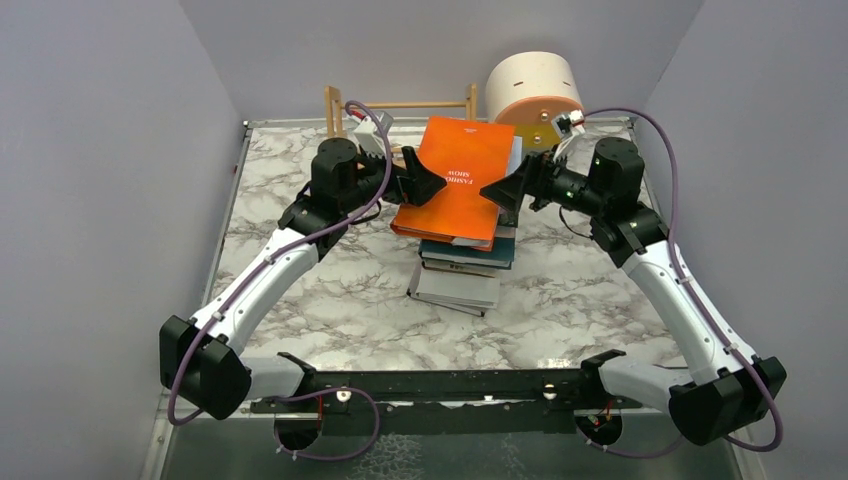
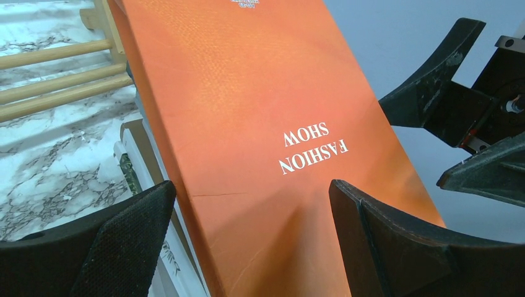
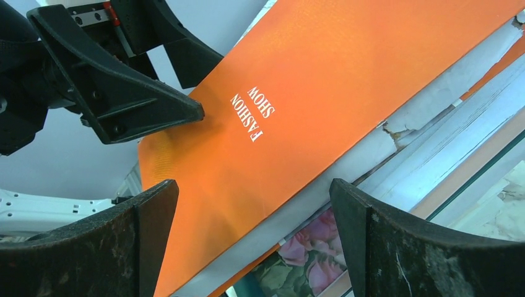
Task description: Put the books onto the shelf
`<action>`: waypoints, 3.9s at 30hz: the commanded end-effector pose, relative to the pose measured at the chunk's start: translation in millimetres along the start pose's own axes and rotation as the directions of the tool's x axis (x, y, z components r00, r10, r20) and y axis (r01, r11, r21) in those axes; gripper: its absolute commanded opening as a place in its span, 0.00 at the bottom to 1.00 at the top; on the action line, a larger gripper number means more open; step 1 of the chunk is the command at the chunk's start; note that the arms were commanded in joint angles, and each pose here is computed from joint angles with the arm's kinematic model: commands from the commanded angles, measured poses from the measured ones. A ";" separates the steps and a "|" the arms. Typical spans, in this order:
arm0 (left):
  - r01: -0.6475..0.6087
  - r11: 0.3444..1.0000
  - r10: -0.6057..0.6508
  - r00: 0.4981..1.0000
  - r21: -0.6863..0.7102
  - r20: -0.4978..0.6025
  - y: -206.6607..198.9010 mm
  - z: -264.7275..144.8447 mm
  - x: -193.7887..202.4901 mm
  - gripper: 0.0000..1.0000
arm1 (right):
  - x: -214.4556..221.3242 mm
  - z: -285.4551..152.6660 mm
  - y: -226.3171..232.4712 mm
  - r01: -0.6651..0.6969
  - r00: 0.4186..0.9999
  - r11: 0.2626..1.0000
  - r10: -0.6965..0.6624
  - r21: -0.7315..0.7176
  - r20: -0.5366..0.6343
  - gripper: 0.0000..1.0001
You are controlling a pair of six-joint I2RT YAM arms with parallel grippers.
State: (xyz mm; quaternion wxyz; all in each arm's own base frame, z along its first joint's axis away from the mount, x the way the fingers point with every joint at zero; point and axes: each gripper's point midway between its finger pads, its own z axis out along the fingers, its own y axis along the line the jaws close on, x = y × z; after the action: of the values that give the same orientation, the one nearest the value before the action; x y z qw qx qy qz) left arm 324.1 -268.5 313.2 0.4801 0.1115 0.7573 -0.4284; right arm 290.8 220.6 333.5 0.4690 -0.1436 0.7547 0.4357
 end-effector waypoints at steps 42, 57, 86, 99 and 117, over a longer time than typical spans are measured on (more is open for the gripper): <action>0.103 0.948 -0.089 0.994 0.302 -0.060 -14.8 0.4 -1.2 0.61 | -0.8 27.0 -22.3 0.013 1.000 0.999 -0.013 0.042 -0.010 0.88; 0.071 0.931 -0.083 0.996 0.358 0.018 -36.3 -15.5 -36.7 0.10 | -11.6 38.8 -22.7 0.031 0.999 0.999 -0.031 0.024 -0.014 0.87; -0.006 0.973 -0.069 0.946 0.229 0.315 -20.5 -50.7 -120.1 0.00 | -80.1 -4.7 -12.2 0.177 0.960 0.961 -0.216 0.212 0.179 1.00; 0.056 0.958 -0.121 0.968 0.281 0.221 -10.9 -37.2 -91.9 0.00 | -43.1 35.8 -13.0 0.094 0.992 0.995 -0.095 0.024 0.080 0.91; 0.100 0.930 -0.158 0.978 0.353 0.138 -12.0 -32.0 -69.2 0.00 | -35.2 56.1 7.1 0.047 0.998 0.991 -0.042 -0.125 0.044 0.62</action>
State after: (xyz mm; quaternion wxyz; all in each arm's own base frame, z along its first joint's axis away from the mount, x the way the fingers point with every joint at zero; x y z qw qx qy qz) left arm 338.7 -230.4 381.0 0.4861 0.0747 0.6482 -0.5813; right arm 341.1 251.7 346.7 0.4834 -0.1633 0.7302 0.4543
